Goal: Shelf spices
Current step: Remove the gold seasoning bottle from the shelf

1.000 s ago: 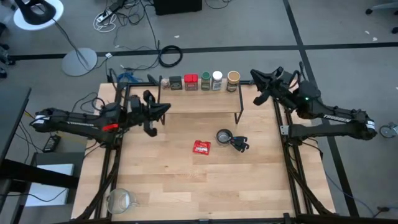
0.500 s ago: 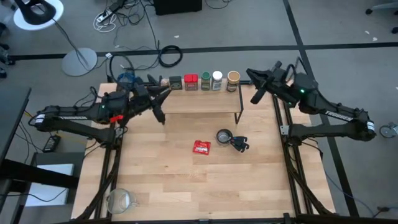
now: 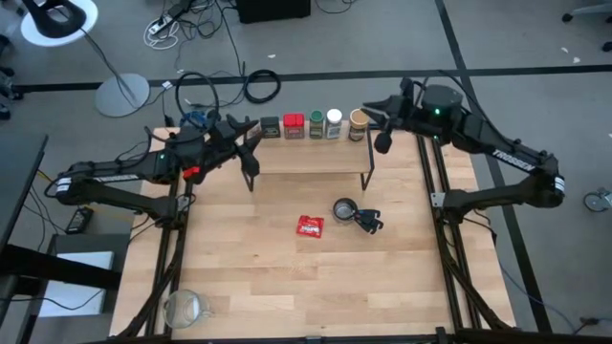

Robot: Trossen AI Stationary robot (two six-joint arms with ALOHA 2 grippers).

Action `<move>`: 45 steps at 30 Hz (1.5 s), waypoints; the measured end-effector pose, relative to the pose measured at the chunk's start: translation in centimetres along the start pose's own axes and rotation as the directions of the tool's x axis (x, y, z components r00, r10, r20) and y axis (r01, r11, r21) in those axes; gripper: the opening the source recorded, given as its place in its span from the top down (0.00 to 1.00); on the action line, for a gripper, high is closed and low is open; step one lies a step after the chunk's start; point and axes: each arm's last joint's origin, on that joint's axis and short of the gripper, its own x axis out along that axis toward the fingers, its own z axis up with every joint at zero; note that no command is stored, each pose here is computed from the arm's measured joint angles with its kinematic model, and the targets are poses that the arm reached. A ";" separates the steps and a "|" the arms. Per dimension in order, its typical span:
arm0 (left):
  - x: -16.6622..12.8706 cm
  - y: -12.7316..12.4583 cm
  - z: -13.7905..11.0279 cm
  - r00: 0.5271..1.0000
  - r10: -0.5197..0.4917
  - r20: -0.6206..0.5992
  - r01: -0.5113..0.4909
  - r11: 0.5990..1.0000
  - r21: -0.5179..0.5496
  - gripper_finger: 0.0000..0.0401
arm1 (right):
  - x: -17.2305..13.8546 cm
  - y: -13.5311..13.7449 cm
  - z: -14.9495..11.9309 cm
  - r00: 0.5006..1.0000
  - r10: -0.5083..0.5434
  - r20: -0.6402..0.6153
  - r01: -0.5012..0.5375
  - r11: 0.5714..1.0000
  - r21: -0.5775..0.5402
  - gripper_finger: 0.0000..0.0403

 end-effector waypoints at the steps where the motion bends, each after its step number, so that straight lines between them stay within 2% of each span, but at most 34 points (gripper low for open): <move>1: 0.0 0.0 0.0 1.000 0.000 -0.001 0.000 1.000 0.002 0.61 | 0.1 -0.3 0.3 1.000 -0.001 -0.010 0.001 1.000 0.000 0.80; 7: -0.1 0.1 -0.5 0.999 0.000 -0.049 0.002 0.999 0.040 0.61 | 1.2 -1.4 0.9 0.993 0.019 -0.118 -0.019 1.000 0.006 0.59; 18: -0.2 0.1 -1.3 0.992 0.002 -0.122 0.000 1.000 0.016 0.61 | 4.2 -3.3 -1.2 0.950 -0.046 -0.308 0.059 0.998 0.033 0.04; 22: -0.2 0.1 -1.5 0.991 0.002 -0.135 -0.002 1.000 0.004 0.61 | 5.1 -3.8 -2.7 0.911 -0.033 -0.411 0.057 0.997 0.047 0.05; 27: -0.2 0.1 -1.5 0.991 -0.003 -0.136 0.003 1.000 0.002 0.61 | 6.2 -4.0 -4.8 0.853 0.081 -0.516 -0.013 0.991 0.134 0.05; 35: -0.2 0.0 -1.5 0.991 -0.006 -0.136 0.005 1.000 -0.001 0.61 | 7.8 -4.2 -5.9 0.844 0.221 -0.488 -0.114 0.964 0.238 0.01; 45: -0.2 0.0 -1.5 0.991 -0.007 -0.136 0.007 1.000 -0.002 0.61 | 10.2 -4.2 -7.8 0.802 0.280 -0.528 -0.142 0.947 0.287 0.02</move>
